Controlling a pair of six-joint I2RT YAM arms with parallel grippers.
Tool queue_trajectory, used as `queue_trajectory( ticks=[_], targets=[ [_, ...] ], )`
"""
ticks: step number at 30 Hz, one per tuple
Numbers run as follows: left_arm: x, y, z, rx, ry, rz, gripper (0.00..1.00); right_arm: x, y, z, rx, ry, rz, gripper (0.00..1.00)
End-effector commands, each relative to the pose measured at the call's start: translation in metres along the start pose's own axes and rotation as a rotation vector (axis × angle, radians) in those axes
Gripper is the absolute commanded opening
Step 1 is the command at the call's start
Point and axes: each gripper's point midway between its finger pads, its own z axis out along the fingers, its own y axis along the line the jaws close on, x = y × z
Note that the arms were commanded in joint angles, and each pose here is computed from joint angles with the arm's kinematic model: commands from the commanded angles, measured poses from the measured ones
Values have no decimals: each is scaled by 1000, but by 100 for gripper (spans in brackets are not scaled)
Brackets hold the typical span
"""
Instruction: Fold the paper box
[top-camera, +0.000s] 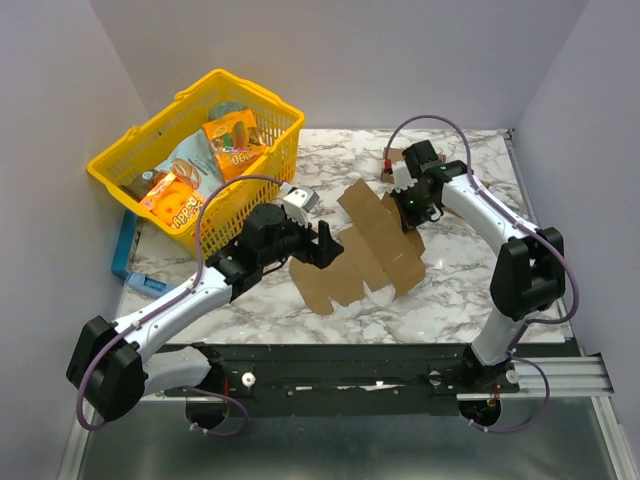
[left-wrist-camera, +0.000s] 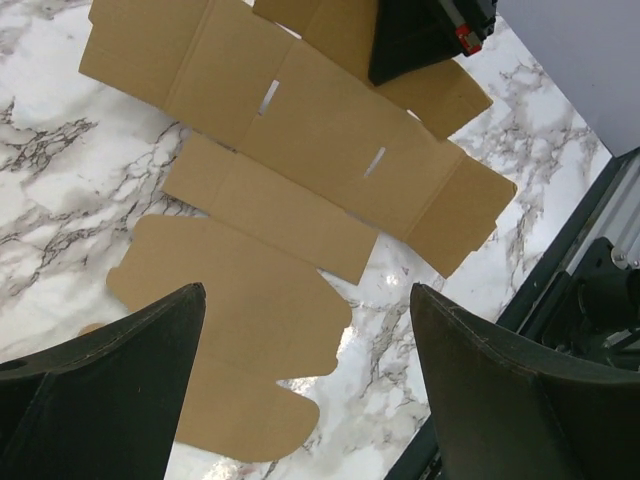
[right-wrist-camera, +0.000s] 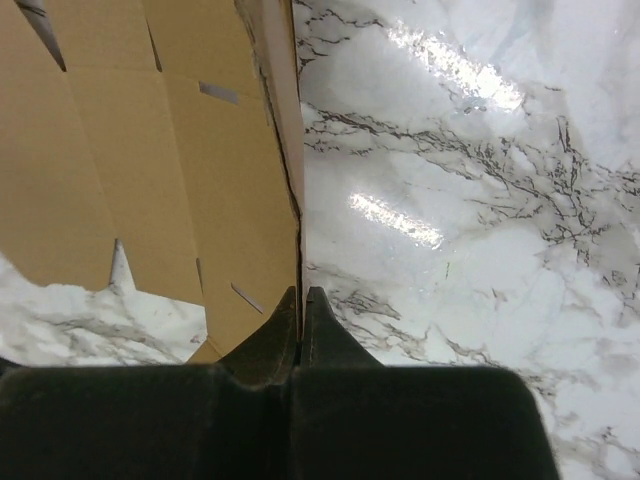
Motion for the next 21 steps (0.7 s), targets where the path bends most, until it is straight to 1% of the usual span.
queue_trajectory(
  ticks=[1,2,3,4,5,6,7,8,12,13,16,18,21],
  targets=[
    [-1,-11,11,48,-82,-24,86,3,-20,15,236,51,-11,1],
    [17,-8,12,48,-55,-34,83,4,-19,18,251,53,-12,1],
    [26,-10,14,55,-43,-42,80,6,-14,23,258,60,-13,1],
    [33,-8,17,55,-40,-46,71,5,-17,25,292,54,-7,1],
    [50,-2,18,42,-12,-59,67,5,-16,27,301,56,-7,1],
    [59,-2,20,43,-3,-66,64,6,-13,29,308,57,-7,1],
    [65,-2,23,51,-7,-80,63,5,-17,30,344,55,-6,1],
    [80,1,24,50,20,-89,62,5,-18,32,360,57,-6,1],
    [102,4,30,35,49,-87,61,0,-17,30,432,34,-16,1],
    [106,5,33,35,48,-85,61,-2,-16,30,440,14,10,1],
    [127,14,39,16,79,-95,59,-8,-8,24,434,-22,3,1],
    [140,19,41,3,102,-108,55,-11,2,20,422,-40,-17,1],
    [159,24,46,-2,138,-124,52,-15,18,18,397,-56,-37,1]
  ],
)
